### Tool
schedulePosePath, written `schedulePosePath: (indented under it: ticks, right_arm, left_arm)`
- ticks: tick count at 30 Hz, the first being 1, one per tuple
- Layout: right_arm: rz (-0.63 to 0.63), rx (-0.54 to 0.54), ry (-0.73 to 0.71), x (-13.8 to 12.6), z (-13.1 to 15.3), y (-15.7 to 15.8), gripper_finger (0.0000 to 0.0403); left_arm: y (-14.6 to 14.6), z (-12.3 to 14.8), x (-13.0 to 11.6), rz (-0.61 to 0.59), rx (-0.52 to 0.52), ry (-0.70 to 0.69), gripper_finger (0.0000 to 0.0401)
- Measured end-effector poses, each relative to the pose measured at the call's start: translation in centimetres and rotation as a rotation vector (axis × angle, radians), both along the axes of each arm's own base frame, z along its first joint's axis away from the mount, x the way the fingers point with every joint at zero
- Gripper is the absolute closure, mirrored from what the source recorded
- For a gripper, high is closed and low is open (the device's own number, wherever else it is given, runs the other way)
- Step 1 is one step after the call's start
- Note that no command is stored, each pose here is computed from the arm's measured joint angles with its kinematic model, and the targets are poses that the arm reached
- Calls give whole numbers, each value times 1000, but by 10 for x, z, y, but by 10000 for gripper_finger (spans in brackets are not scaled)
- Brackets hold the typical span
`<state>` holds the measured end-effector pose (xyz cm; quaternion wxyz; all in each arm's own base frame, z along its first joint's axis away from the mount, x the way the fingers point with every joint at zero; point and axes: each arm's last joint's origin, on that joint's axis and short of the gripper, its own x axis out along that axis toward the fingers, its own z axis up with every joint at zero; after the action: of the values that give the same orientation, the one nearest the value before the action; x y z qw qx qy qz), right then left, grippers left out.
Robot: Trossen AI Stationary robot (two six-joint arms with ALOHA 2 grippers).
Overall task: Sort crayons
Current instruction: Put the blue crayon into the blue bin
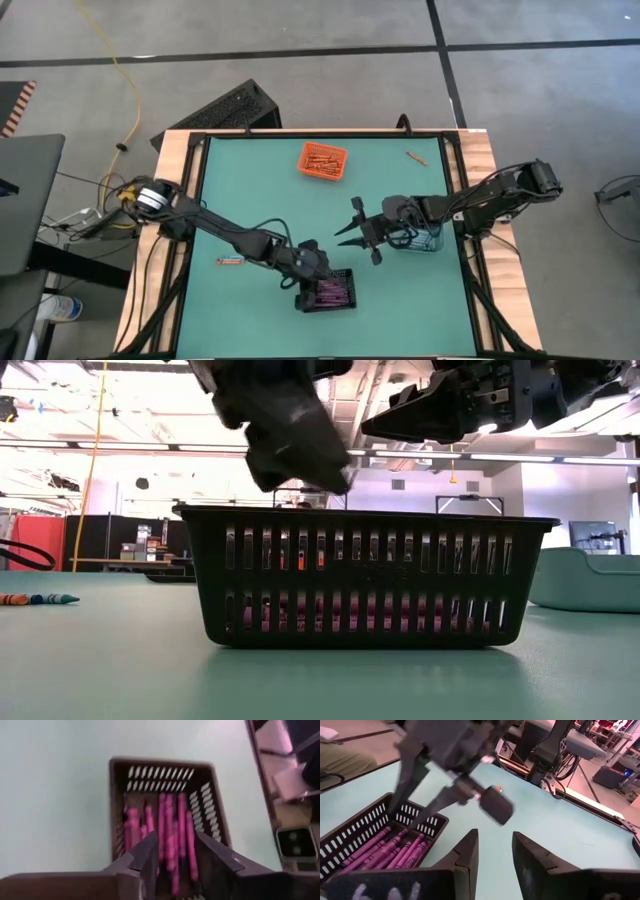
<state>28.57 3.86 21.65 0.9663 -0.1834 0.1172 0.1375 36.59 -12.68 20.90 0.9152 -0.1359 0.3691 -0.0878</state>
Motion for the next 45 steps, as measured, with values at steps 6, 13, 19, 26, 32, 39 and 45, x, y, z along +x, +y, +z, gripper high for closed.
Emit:
schedulePosePath:
  ticks: [6, 13, 19, 26, 32, 39, 45]
  right_arm:
    - [0, 0, 0, 0, 0, 0, 286]
    - [0, -1, 5, 0, 0, 0, 286]
    - [1, -3, 7, 0, -1, 0, 286]
    - [0, 2, 6, 0, -1, 0, 286]
    - [-1, 3, 8, 0, -1, 0, 286]
    - [-1, 3, 9, 0, -1, 0, 286]
    - [-1, 2, 9, 0, -1, 0, 286]
  left_arm:
    - [8, 28, -26, 77, 119, 44, 281]
    - [15, 45, -78, 261, 305, 254, 280]
    - [12, 27, -102, 333, 356, 451, 280]
    - [20, -23, -132, 342, 371, 633, 280]
    - [31, -56, -152, 336, 263, 617, 280]
    - [39, -67, -166, 336, 172, 519, 280]
    - [43, -73, -177, 362, 138, 550, 287]
